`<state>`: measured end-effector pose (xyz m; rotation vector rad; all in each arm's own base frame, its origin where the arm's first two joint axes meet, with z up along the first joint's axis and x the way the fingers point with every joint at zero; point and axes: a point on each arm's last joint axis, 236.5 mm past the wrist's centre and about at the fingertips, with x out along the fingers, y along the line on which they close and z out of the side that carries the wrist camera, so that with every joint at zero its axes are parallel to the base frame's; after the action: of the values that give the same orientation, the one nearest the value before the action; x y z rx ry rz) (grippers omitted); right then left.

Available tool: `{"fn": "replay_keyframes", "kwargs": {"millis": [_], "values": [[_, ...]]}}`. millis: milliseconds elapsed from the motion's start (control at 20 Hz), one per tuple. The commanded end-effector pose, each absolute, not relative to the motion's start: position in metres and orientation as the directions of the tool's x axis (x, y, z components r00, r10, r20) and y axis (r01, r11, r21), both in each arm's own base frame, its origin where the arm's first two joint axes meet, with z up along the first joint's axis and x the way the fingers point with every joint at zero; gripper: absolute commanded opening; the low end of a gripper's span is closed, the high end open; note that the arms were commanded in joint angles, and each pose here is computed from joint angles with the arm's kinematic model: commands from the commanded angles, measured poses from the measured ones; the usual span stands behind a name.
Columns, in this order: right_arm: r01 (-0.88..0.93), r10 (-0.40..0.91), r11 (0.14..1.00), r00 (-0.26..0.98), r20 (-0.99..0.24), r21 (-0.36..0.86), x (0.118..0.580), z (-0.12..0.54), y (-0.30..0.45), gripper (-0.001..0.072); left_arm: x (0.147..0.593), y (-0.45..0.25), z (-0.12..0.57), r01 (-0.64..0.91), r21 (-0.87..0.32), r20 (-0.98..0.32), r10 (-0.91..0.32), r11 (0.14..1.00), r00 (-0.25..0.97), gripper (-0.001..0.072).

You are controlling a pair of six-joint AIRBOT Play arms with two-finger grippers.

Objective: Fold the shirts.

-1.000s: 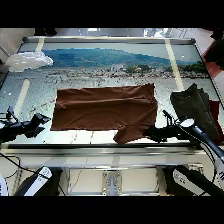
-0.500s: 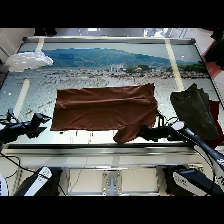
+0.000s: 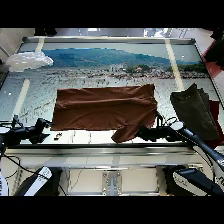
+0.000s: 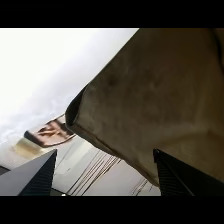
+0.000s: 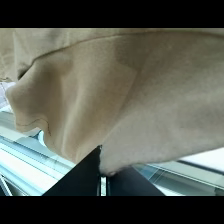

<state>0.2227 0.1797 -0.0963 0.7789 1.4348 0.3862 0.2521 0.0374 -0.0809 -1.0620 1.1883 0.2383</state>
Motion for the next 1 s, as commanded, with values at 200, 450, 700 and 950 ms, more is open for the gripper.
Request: {"fn": "replay_keyframes", "kwargs": {"millis": [200,450,700,950], "values": [[0.209,0.669,0.702,0.134,-0.731,0.681,0.223,-0.096,0.18,0.0017,0.262,0.045,-0.096,-0.688,-0.548,-0.836,-0.345,0.476,0.428,0.0613],[0.21,0.67,0.7,0.135,-0.73,0.682,0.224,-0.095,0.18,0.0018,0.267,0.041,-0.108,-0.693,-0.568,-0.819,-0.382,0.444,0.427,0.0549],[0.187,0.67,0.703,0.149,-0.727,0.686,0.23,-0.091,0.181,0.0017,0.27,0.046,-0.109,-0.691,-0.564,-0.824,-0.362,0.452,0.436,0.004],[0.075,0.687,0.715,0.107,-0.719,0.695,0.238,-0.065,0.187,0.0016,0.272,0.034,-0.081,-0.536,-0.609,-0.792,-0.405,0.585,0.457,0.001]]}}
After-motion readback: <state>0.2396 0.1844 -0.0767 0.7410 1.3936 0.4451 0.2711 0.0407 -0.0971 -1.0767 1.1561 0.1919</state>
